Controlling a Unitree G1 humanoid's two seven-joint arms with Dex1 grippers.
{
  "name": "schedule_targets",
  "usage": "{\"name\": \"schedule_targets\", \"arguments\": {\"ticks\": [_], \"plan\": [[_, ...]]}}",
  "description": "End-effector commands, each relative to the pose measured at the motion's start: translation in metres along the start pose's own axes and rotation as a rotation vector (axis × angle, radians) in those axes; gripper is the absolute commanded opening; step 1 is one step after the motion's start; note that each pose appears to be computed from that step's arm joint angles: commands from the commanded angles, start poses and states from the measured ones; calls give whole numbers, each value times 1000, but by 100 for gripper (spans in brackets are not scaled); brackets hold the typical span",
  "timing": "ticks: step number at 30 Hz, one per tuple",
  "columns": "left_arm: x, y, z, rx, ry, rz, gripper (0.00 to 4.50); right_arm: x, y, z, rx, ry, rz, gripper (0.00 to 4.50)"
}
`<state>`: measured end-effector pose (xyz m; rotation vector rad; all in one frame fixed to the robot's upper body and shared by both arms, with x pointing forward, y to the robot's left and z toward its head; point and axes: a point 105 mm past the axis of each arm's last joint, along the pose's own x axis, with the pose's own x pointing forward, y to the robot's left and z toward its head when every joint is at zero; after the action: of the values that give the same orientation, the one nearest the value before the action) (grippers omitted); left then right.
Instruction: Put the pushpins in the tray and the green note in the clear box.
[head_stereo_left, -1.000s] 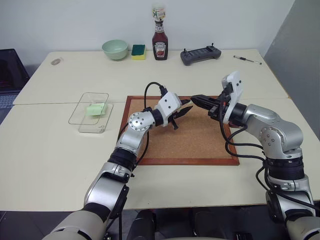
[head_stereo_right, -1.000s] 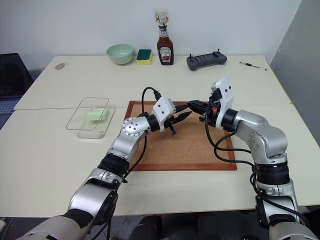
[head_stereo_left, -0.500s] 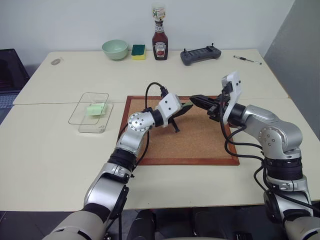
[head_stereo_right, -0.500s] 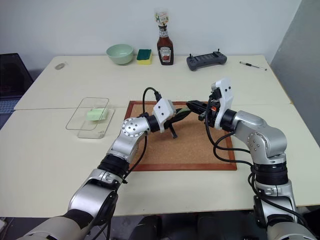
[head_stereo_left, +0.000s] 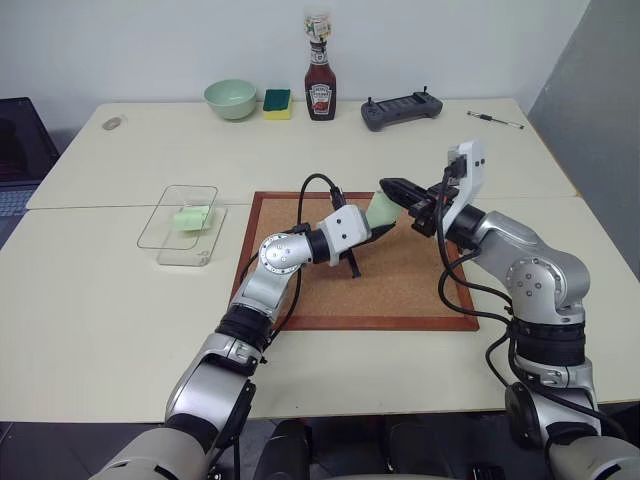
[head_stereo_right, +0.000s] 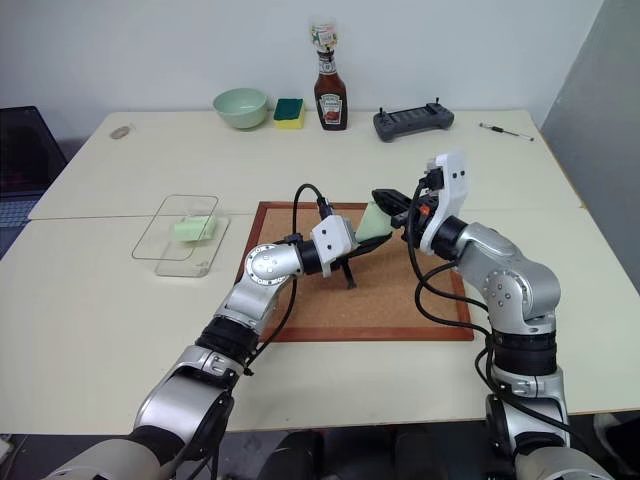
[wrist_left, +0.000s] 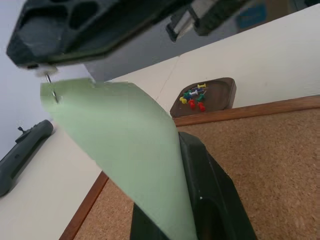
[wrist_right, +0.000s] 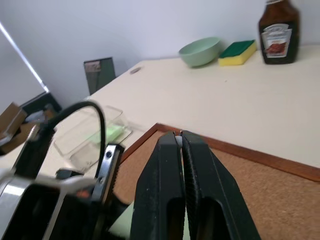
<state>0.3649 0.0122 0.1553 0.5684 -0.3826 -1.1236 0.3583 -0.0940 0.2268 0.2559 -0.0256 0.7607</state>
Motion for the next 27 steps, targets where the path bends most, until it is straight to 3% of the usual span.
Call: {"name": "schedule_targets", "arguments": {"ticks": [1, 8, 16, 27], "plan": [[-1, 0, 8, 46, -28, -1, 8, -2, 0, 23, 20, -85, -8, 0], [-3, 11, 7, 7, -32, 64, 8, -3, 0, 22, 17, -76, -8, 0], [-13, 34, 6, -178, -54, 198, 8, -8, 6, 20, -240, -53, 23, 0], [-35, 59, -3, -442, -71, 385, 8, -14, 11, 8, -435, -45, 62, 0]]}}
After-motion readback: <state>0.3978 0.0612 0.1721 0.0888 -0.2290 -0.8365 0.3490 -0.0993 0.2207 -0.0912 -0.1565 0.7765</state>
